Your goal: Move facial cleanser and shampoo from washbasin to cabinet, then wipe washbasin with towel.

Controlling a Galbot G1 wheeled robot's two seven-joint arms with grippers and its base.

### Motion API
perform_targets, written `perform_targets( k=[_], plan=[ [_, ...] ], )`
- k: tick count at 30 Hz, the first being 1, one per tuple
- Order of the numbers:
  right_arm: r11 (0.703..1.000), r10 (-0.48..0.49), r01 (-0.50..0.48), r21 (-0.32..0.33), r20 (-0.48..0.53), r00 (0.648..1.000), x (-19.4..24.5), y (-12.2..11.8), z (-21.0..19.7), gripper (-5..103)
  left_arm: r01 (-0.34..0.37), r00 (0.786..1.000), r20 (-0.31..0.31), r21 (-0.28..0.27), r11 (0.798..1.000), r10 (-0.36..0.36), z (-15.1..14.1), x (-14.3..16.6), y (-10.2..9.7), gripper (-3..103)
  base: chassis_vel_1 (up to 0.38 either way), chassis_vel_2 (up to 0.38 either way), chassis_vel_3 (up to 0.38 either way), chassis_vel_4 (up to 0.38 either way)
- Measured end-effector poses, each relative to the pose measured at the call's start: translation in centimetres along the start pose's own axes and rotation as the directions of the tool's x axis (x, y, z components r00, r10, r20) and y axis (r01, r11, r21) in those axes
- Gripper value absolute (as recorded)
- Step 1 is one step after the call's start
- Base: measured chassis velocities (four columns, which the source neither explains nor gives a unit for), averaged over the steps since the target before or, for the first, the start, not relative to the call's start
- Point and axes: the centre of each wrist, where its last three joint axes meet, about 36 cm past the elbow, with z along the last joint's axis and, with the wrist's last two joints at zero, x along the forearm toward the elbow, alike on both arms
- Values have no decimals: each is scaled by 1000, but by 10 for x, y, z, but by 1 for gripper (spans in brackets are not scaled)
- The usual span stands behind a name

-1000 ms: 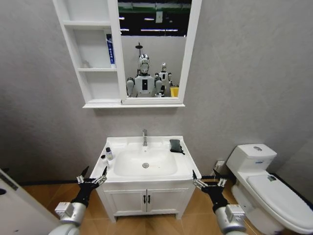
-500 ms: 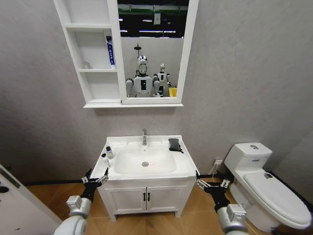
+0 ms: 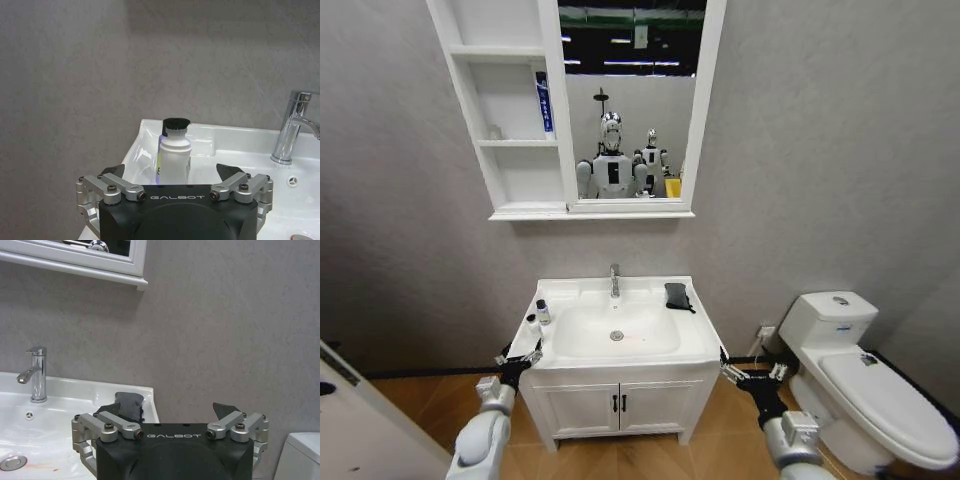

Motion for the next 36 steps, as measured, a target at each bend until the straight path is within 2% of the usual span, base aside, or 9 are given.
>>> perform_targets(
  k=[10,19,23,26,28,29,32,33,36],
  plan=[
    [999,39,-39,5,-5,999,-5,-3,5,100,-24,999,-26,40,999,25,9,-31,-21,100,0,0,0,0],
    [998,61,-61,8,-7,998,-7,-5,8,100,-6,1000,-28,45,999,7,11,-37,-22,101,0,0,0,0],
    [997,76,-76,13,-6,997,-7,-3,11,100,3,999,-35,33,999,-2,13,-34,-19,86,0,0,0,0],
    [997,77,-77,17,-2,997,-7,-2,12,100,5,999,-36,31,1000,-4,14,-33,-18,80,0,0,0,0],
    [997,77,-77,19,-4,997,-5,-1,14,100,2,1000,-27,28,1000,-1,14,-31,-19,70,0,0,0,0],
    [997,77,-77,19,-4,997,-5,-1,14,100,2,1000,-27,28,1000,-1,14,-31,-19,70,0,0,0,0],
    [997,76,-76,21,-1,997,-5,-1,14,100,-4,1000,-16,34,999,5,13,-30,-24,53,0,0,0,0],
    [997,76,-76,21,-1,997,-5,-1,14,100,-4,1000,-16,34,999,5,13,-30,-24,53,0,0,0,0],
    [997,74,-74,21,0,997,-5,0,14,100,-9,1000,-11,37,999,9,12,-28,-26,42,0,0,0,0]
  ],
)
